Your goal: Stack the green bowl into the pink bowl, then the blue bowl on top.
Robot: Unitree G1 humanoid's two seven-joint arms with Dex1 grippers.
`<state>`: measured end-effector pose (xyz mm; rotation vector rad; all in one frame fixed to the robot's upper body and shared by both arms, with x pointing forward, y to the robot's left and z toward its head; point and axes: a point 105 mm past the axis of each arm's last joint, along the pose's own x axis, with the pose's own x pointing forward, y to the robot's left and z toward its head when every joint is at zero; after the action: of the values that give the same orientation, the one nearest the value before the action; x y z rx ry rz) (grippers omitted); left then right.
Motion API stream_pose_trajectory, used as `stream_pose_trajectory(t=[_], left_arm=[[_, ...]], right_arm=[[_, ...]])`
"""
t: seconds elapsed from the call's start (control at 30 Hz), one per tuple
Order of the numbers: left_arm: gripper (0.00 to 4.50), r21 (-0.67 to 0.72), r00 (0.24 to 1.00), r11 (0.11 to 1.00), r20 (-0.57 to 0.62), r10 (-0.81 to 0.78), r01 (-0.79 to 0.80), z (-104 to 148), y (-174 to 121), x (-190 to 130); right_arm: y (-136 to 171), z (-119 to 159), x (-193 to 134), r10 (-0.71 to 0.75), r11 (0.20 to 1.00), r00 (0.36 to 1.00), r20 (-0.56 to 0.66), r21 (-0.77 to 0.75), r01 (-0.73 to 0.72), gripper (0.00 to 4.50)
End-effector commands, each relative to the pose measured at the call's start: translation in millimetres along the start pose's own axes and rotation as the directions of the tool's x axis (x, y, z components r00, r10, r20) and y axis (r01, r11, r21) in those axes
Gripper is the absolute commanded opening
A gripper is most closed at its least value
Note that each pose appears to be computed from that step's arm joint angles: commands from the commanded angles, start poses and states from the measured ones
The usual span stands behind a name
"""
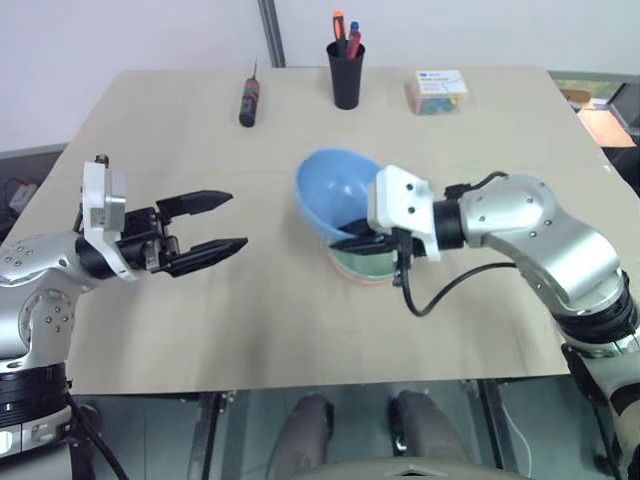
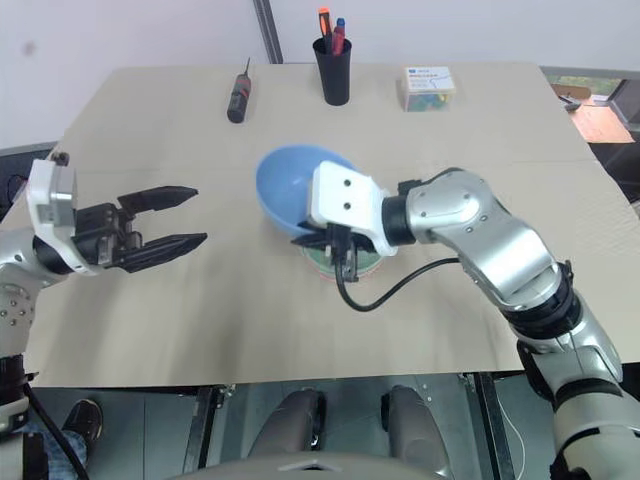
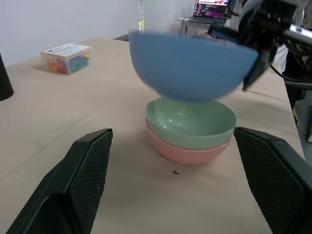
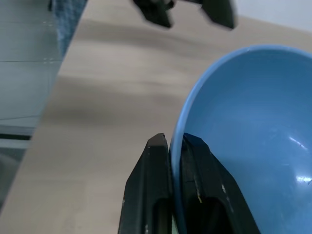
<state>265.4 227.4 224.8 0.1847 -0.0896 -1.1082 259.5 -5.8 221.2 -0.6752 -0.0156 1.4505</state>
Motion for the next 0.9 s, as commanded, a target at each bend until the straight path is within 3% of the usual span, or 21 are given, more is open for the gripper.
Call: stream_pose_trajectory(t=[0.03, 0.13, 0.3, 0.6, 0.7, 0.9], left_arm=[[4.22, 0.052, 1.0, 0.999, 0.015, -0.009, 0.008, 14.5, -1.4, -3.3], [4.22, 0.052, 1.0, 0.999, 0.018, -0.015, 0.015, 15.2, -1.0, -1.1], [4.22, 0.048, 1.0, 0.999, 0.019, -0.019, 0.018, 12.5, 0.5, 5.7], [4.22, 0.01, 0.987, 0.988, -0.042, 0.154, -0.153, -8.7, 10.4, 8.4], [4.22, 0.004, 0.979, 0.98, -0.047, 0.2, -0.2, -15.7, 9.6, 8.7], [4.22, -0.058, 0.964, 0.963, -0.062, 0.259, -0.262, -22.8, 6.0, 2.0]], right_arm=[[0.1, 8.1, -3.5, -0.017, 0.999, 1.0, 0.012, -0.034, 0.018, 1.72], [-10.0, 7.3, -7.0, -0.092, 0.995, 0.996, 0.009, -0.035, 0.093, 2.92], [-20.7, 7.0, -21.8, -0.162, 0.987, 0.987, 0.021, -0.014, 0.162, 2.92], [-20.5, -13.3, -88.4, -0.385, 0.89, 0.92, 0.079, 0.297, 0.347, 2.92], [-10.2, -31.1, -114.8, -0.446, 0.844, 0.891, 0.088, 0.372, 0.386, 2.92], [15.4, -73.0, -154.7, -0.519, 0.801, 0.854, 0.038, 0.372, 0.47, 2.92]])
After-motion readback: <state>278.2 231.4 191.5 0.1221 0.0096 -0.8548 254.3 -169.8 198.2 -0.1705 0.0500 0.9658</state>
